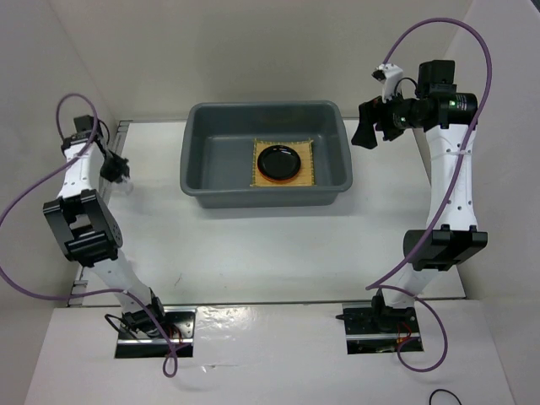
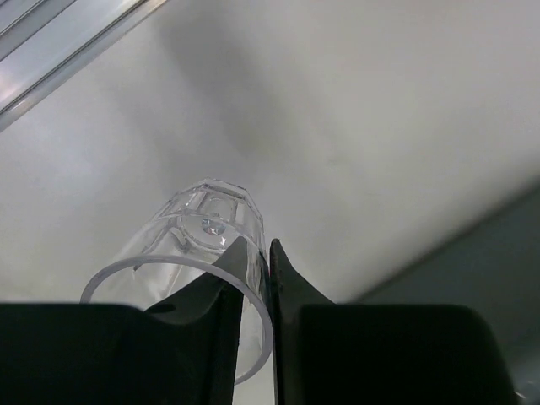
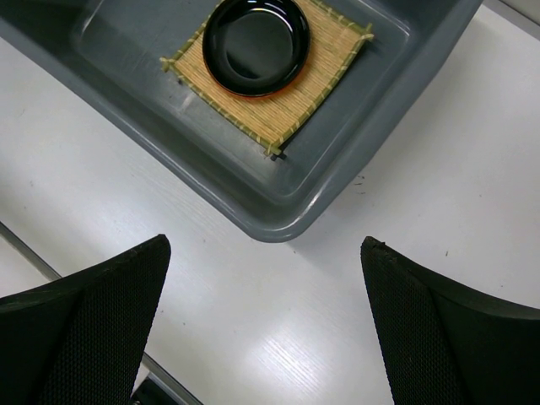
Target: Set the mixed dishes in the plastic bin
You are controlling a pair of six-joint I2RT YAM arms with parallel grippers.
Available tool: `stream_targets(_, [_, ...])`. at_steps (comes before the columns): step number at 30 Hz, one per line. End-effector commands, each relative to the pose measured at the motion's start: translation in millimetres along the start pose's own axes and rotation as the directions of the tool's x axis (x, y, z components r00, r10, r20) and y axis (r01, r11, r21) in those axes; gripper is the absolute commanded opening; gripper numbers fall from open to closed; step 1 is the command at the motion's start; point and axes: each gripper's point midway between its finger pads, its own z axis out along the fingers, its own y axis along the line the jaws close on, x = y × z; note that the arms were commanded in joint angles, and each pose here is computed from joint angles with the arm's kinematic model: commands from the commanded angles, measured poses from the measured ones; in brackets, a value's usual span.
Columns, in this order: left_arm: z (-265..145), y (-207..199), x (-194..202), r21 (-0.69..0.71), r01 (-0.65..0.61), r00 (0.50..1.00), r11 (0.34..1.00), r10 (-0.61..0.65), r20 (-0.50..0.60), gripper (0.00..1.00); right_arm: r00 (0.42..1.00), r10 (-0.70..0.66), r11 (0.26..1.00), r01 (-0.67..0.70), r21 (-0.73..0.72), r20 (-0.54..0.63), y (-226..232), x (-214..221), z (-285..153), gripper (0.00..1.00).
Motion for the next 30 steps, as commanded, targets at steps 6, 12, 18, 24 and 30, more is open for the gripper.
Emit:
stream_targets(6, [-227.9, -206.9, -7.3, 0.680, -0.492, 0.866, 0.544, 0.222, 0.449, 0.00, 1.000, -0.013, 1.000, 0.013, 0.015, 0.025, 8.0, -2.1, -15.1, 0.98])
stream_targets(12, [-169.1, -249.0, 116.4, 0.553, -0.705, 0.674, 0.443, 0.662, 0.329, 0.00, 1.000, -0.008, 1.000, 0.008, 0.007, 0.007, 11.4, 7.0, -14.3, 0.98])
stream_targets(18, [-112.2, -251.7, 180.9, 0.477, -0.754, 0.592, 0.451, 0.783, 0.194, 0.00, 1.000, -0.013, 1.000, 0.013, 0.010, 0.014, 13.1, 5.7, -17.4, 0.98])
stream_targets(24, [-71.1, -249.0, 211.1, 0.420, -0.784, 0.548, 0.458, 0.828, 0.120, 0.03, 1.000, -0.023, 1.000, 0.023, 0.010, 0.014, 14.3, 6.8, -18.8, 0.98])
stream_targets(30, [-52.2, -252.1, 231.1, 0.418, -0.794, 0.520, 0.441, 0.849, 0.092, 0.10, 1.000, -0.017, 1.000, 0.017, 0.015, 0.003, 14.3, 11.1, -18.8, 0.98])
